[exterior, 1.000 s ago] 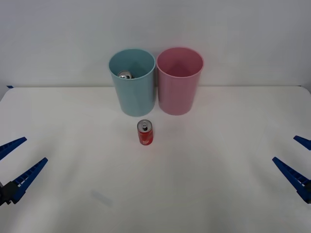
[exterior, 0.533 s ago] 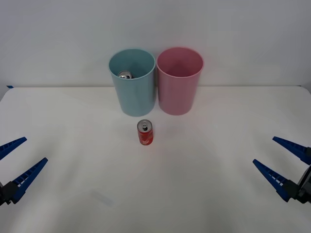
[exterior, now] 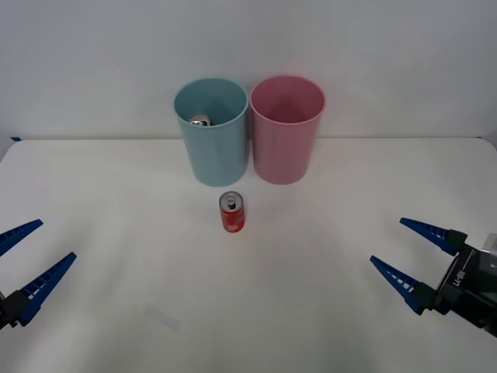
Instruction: Grasp the object on the table and drop it into the matching bin: aluminum can to the light blue bin, PET bottle to the pink bin.
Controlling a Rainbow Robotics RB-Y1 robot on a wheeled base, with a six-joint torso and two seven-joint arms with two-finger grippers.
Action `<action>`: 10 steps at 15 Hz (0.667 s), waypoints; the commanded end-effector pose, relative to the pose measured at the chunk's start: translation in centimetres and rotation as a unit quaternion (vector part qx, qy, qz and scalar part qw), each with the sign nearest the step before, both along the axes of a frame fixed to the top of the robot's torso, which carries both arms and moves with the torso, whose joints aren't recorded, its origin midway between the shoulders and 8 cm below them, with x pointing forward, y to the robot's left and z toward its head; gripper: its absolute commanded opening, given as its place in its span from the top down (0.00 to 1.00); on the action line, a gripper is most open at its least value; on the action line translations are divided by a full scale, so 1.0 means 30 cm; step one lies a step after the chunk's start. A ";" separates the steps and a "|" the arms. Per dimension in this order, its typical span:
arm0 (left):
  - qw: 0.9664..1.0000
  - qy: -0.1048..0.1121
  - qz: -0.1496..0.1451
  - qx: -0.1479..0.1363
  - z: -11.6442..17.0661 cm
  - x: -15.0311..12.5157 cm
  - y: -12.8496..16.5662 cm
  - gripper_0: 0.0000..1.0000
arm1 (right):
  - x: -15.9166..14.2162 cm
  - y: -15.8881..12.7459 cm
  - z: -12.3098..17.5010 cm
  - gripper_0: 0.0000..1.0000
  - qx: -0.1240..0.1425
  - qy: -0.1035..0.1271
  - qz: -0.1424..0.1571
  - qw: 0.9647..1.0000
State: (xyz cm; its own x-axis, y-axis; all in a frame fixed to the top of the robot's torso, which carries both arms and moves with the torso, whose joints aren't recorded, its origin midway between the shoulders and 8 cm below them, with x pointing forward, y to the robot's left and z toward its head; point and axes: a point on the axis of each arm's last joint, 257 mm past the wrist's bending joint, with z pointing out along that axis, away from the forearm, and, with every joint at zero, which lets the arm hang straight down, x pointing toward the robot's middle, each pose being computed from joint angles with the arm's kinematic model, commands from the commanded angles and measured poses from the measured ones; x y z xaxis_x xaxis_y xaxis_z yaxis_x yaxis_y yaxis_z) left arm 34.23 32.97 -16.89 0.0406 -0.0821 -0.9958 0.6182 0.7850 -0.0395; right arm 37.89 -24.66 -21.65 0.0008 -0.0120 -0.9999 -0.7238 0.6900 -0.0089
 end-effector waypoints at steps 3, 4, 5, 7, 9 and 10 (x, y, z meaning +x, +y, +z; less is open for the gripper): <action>1.000 0.000 0.000 0.000 0.000 0.000 0.000 0.00 | 0.062 0.129 -0.045 0.00 -0.017 -0.004 0.009 1.000; 1.000 0.000 0.000 0.000 0.000 0.000 0.000 0.00 | 0.073 0.158 -0.053 0.00 -0.020 -0.004 0.011 1.000; 1.000 0.000 0.000 0.000 0.000 0.000 0.000 0.00 | 0.084 0.185 -0.064 0.00 -0.029 -0.007 0.014 0.999; 1.000 0.000 0.000 0.000 0.000 0.000 0.000 0.00 | 0.109 0.249 -0.084 0.00 -0.037 -0.007 0.015 0.999; 1.000 0.000 0.000 0.000 0.000 0.000 0.000 0.00 | 0.130 0.299 -0.099 0.00 -0.046 -0.007 0.017 0.999; 1.000 0.000 0.000 0.000 0.000 0.000 0.000 0.00 | 0.137 0.324 -0.106 0.00 -0.047 -0.005 0.018 0.999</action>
State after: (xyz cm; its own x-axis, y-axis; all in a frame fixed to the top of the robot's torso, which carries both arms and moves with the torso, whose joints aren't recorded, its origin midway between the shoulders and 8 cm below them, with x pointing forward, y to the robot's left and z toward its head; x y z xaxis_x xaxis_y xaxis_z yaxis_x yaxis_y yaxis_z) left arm 34.23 32.97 -16.89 0.0406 -0.0821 -0.9958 0.6182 0.7850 -0.0395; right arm 41.84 -15.46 -24.67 0.0156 -0.1032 -0.9945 -0.7473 0.6597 -0.0802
